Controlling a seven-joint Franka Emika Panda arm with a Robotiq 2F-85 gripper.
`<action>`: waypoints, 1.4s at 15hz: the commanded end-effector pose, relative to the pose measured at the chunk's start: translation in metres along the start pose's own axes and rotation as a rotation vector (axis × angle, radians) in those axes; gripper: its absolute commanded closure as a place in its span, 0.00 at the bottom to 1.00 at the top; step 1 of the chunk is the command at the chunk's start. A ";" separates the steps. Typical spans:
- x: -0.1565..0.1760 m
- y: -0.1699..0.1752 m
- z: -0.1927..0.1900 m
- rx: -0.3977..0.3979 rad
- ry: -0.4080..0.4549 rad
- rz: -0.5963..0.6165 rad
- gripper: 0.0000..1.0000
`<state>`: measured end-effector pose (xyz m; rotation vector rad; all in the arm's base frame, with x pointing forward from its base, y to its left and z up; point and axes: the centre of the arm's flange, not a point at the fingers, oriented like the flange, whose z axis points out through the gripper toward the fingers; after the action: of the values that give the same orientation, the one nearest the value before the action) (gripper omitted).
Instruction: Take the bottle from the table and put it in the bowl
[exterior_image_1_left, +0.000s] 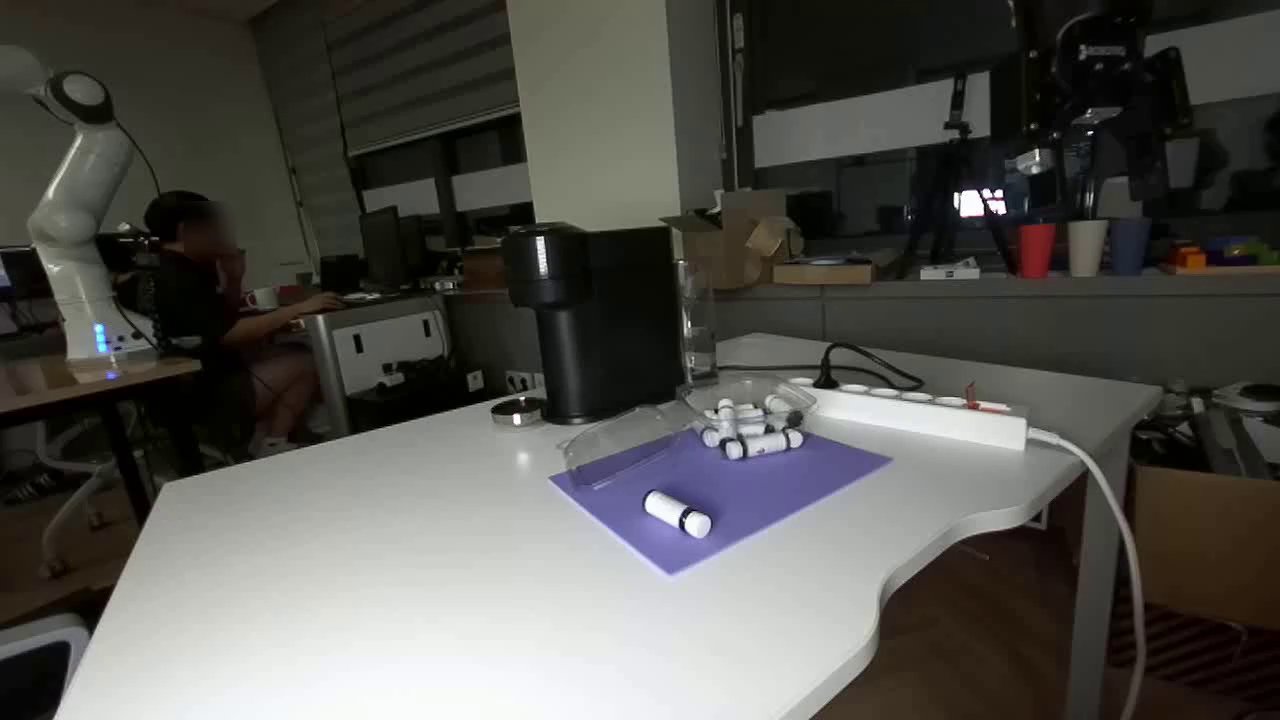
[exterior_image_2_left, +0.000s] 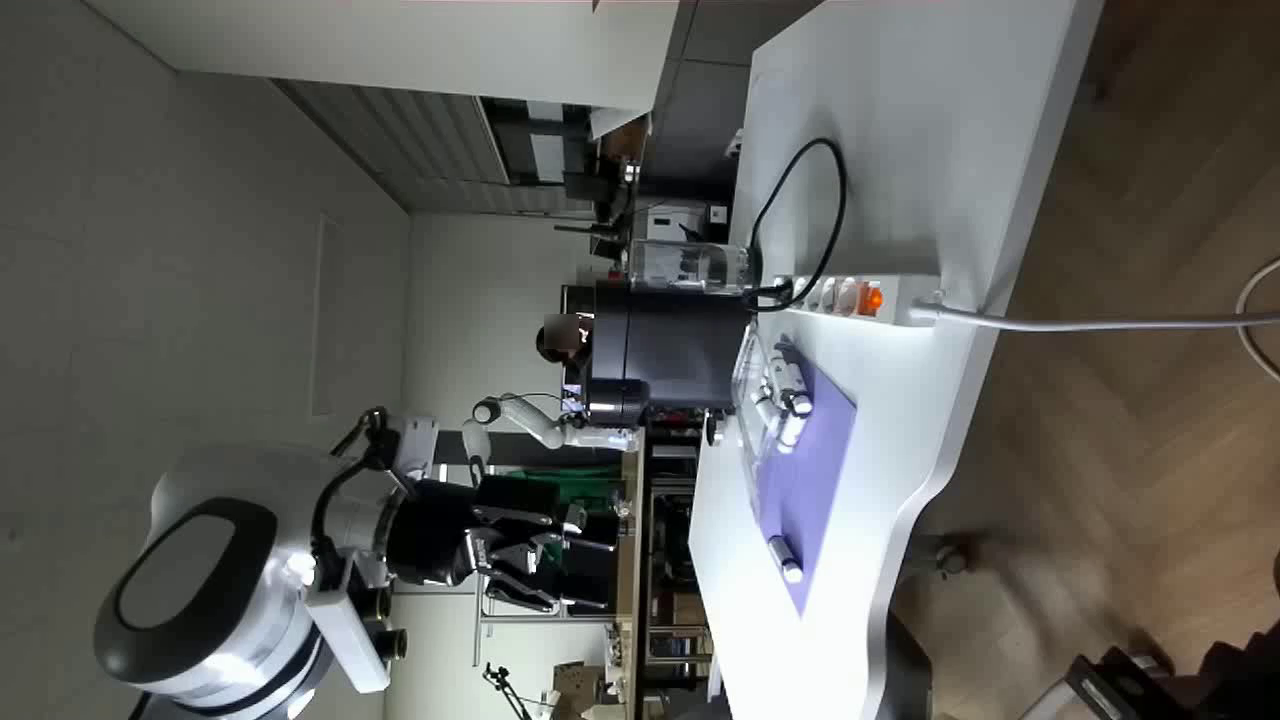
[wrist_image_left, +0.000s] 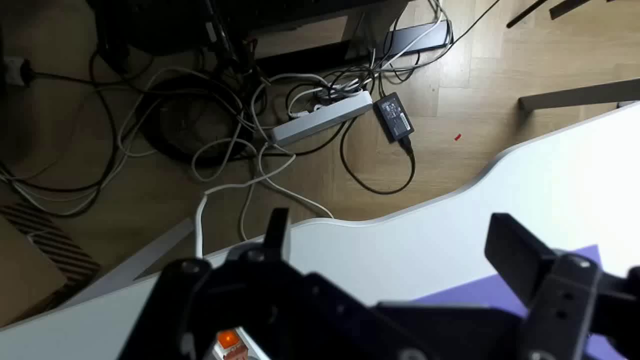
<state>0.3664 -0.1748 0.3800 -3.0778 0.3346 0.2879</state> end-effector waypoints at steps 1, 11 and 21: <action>0.000 0.000 0.000 0.000 0.000 0.000 0.00; 0.000 0.000 0.000 0.000 -0.001 0.000 0.00; 0.095 -0.178 0.082 -0.135 0.269 -0.408 0.00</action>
<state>0.4559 -0.0585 0.3215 -3.2001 -0.1731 -0.0633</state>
